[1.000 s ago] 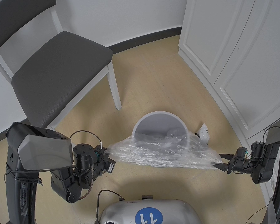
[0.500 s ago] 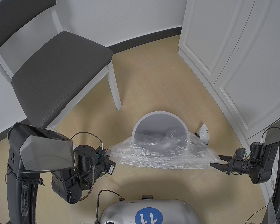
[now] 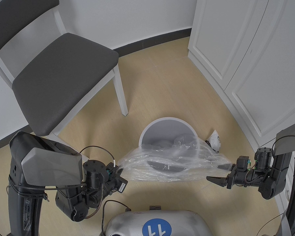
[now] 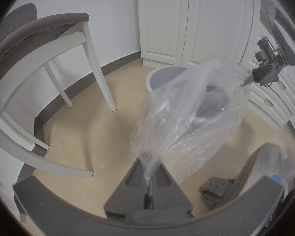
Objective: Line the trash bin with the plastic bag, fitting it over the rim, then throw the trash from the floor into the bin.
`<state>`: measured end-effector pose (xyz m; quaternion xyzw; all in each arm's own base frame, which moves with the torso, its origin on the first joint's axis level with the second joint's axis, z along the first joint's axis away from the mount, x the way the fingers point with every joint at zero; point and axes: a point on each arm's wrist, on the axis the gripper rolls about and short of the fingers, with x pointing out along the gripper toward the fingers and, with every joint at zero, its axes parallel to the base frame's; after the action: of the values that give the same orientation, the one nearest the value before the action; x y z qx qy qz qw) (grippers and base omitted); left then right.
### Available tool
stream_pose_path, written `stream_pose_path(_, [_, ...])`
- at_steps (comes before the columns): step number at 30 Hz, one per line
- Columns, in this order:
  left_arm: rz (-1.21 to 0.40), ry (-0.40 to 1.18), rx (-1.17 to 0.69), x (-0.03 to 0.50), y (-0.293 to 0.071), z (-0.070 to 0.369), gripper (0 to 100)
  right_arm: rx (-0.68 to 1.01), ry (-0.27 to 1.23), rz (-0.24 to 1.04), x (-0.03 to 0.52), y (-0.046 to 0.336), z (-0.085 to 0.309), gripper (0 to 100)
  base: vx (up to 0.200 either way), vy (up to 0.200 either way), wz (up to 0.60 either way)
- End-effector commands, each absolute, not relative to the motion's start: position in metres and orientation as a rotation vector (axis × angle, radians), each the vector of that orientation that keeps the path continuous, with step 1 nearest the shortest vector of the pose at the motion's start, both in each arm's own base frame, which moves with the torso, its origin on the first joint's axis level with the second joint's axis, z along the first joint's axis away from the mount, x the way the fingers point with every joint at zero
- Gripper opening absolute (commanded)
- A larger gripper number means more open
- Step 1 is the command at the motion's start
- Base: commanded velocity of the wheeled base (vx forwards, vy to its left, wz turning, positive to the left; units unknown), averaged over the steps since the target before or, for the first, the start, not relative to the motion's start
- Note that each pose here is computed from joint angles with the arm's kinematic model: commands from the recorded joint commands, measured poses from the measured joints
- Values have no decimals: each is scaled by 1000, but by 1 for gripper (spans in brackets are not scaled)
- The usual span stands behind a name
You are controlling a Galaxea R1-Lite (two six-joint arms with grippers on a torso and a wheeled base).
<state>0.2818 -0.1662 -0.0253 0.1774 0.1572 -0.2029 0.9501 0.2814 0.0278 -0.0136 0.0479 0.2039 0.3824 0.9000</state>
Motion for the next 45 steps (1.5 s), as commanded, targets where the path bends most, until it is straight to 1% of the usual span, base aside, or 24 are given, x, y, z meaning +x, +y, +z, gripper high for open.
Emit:
stream_pose_path(1, [-429, 334, 369, 274, -166, -24, 0, 44, 349, 829, 268, 39, 13, 100, 0, 0, 0])
stream_pose_path(7, [-466, 360, 401, 263, -161, -23, 0, 14, 311, 800, 264, 38, 25, 100, 0, 0, 0])
stream_pose_path(15, [-491, 383, 421, 257, -157, -26, 0, 3, 347, 701, 273, 24, 10, 100, 0, 0, 0])
stream_pose_path(20, [-487, 410, 473, 259, -150, -35, 0, 24, 347, 652, 282, -1, 0, 100, 0, 0, 0])
stream_pose_path(26, [-482, 423, 489, 261, -144, -38, 0, 81, 332, 699, 286, -28, -9, 100, 0, 0, 0])
stream_pose_path(31, [-487, 422, 489, 260, -143, -38, 0, 82, 315, 682, 287, -37, -6, 100, 0, 0, 0])
stream_pose_path(35, [-486, 417, 486, 261, -144, -36, 0, 80, 302, 671, 289, -37, -1, 100, 0, 0, 0])
stream_pose_path(38, [-485, 389, 467, 264, -147, -31, 0, 102, 270, 656, 295, -27, 16, 100, 0, 0, 0])
stream_pose_path(40, [-479, 348, 451, 267, -149, -20, 0, 115, 242, 598, 296, -13, 33, 100, 0, 0, 0])
stream_pose_path(43, [-468, 296, 410, 271, -151, -6, 0, 102, 207, 526, 297, 6, 47, 100, 0, 0, 0])
stream_pose_path(44, [-464, 289, 398, 272, -152, -4, 0, 97, 202, 520, 298, 10, 49, 100, 0, 0, 0])
stream_pose_path(45, [-449, 260, 347, 276, -155, 4, 0, 78, 181, 501, 297, 25, 55, 100, 0, 0, 0])
